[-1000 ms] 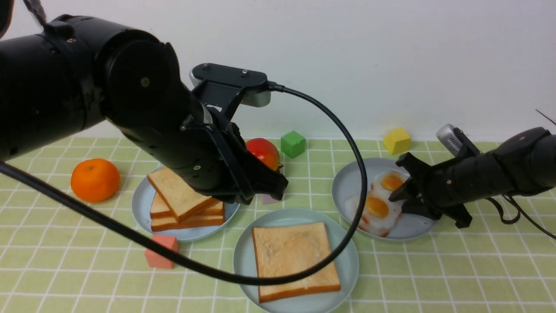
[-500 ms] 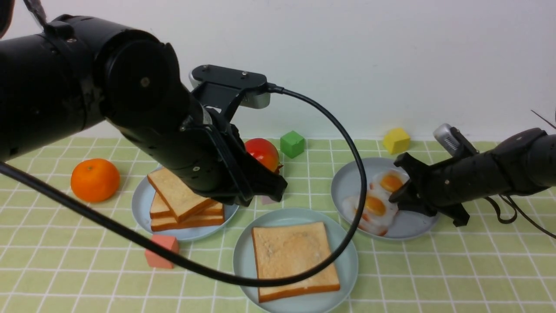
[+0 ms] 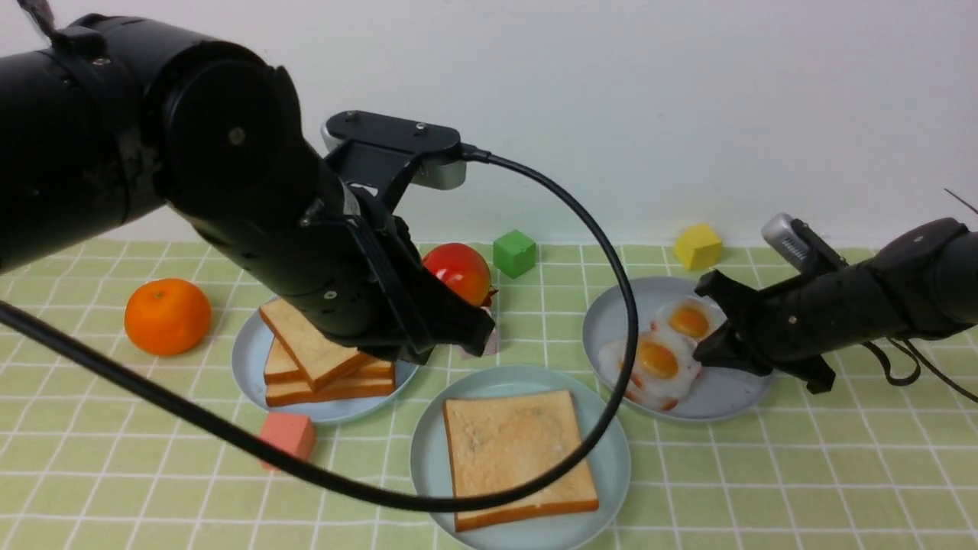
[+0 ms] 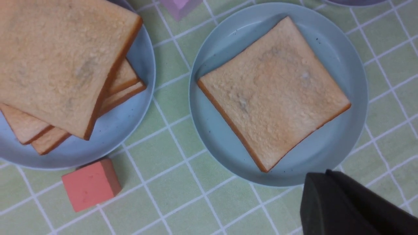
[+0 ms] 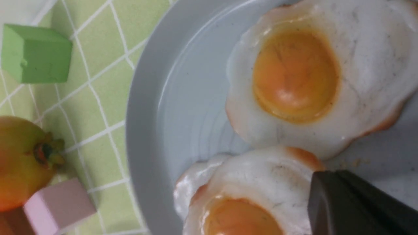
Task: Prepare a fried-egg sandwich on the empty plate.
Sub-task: Use the right arm to place the fried egg on the slice of bread in the middle
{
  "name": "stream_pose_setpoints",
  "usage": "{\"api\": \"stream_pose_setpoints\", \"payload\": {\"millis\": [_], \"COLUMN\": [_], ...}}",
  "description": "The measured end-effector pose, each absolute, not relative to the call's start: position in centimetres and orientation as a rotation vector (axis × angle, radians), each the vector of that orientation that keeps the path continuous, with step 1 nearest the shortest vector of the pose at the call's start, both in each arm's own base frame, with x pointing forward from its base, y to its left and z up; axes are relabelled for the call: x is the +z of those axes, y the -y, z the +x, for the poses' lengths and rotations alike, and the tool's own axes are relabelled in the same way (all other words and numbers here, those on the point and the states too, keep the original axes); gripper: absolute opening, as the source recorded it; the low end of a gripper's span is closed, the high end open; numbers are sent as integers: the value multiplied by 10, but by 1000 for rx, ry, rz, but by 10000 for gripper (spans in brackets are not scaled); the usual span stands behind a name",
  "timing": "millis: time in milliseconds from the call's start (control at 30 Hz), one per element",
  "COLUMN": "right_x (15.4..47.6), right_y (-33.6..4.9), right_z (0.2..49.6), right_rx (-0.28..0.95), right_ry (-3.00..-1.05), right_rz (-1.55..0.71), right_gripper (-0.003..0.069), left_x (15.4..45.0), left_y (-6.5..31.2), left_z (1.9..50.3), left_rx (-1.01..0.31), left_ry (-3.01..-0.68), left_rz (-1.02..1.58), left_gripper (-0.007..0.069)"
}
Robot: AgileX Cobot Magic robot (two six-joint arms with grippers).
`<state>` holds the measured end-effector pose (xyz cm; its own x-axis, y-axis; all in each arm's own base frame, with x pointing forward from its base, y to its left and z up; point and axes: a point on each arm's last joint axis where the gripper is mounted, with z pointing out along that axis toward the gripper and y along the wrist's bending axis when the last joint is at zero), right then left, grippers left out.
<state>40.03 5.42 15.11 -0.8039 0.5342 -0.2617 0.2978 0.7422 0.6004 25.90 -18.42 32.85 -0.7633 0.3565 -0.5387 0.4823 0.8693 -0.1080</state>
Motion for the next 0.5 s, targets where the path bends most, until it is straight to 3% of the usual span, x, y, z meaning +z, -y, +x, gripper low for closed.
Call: {"api": "stream_pose_setpoints", "payload": {"millis": [367, 500], "right_x": [187, 188], "right_y": [-71, -113], "right_z": [388, 375], "right_rx": [890, 955], "right_ry": [-2520, -2592], "right_rz": [528, 373], "right_gripper": [0, 0], "left_x": [343, 343], "left_y": [171, 166], "left_z": [251, 250], "left_rx": [-255, -208], "left_ry": [-2501, -2529], "left_rz": [569, 532], "left_gripper": [11, 12]}}
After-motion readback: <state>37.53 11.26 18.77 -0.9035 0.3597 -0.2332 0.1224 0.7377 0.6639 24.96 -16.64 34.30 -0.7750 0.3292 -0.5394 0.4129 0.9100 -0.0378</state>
